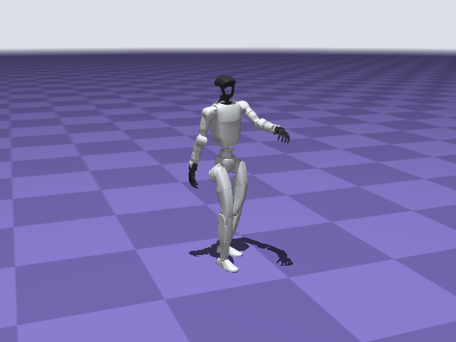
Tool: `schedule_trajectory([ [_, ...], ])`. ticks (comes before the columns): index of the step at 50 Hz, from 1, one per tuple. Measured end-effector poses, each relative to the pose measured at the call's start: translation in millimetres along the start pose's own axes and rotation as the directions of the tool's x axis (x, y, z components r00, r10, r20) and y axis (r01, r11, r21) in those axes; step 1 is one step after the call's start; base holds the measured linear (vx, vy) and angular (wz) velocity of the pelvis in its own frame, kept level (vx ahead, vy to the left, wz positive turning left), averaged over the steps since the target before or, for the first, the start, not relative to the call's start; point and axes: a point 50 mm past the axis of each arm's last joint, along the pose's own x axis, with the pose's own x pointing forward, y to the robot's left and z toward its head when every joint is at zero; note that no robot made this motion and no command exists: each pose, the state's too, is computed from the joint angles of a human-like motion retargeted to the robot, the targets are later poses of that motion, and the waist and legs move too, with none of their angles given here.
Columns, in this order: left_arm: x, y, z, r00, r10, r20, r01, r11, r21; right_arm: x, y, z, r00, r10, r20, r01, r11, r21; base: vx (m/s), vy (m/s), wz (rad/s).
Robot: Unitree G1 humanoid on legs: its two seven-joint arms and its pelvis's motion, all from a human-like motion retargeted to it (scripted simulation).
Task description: Kungfu
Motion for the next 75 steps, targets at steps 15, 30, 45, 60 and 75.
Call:
schedule_trajectory([
  [15, -63, 195, 156, 0.548, 0.213, 0.809, -0.820, 0.326, 0.470, -84, -15, -244, 0.820, 0.031, -0.572, 0.157, 0.948, 0.276, 0.45, -0.26, 0.06],
  [30, -53, 191, 159, 0.472, 0.249, 0.846, -0.878, 0.218, 0.426, -25, 8, -133, 0.976, 0.177, -0.125, -0.074, 0.814, 0.576, 0.47, -0.42, 0.88],
  [45, -25, 129, 111, 0.557, 0.479, 0.678, -0.819, 0.452, 0.354, -137, -182, 134, 0.457, -0.095, 0.884, -0.398, 0.867, 0.299, 0.07, -0.34, 2.00],
  [60, -79, -175, 17, 0.893, 0.401, -0.205, -0.378, 0.915, 0.145, -254, 53, 341, -0.066, 0.829, 0.556, -0.397, 0.489, -0.776, -0.19, -0.25, 1.59],
  [75, -149, -230, -5, 0.771, 0.281, -0.571, -0.233, 0.960, 0.157, -130, 207, 240, 0.147, 0.977, 0.154, -0.899, 0.197, -0.390, 0.03, 0.16, 0.45],
])
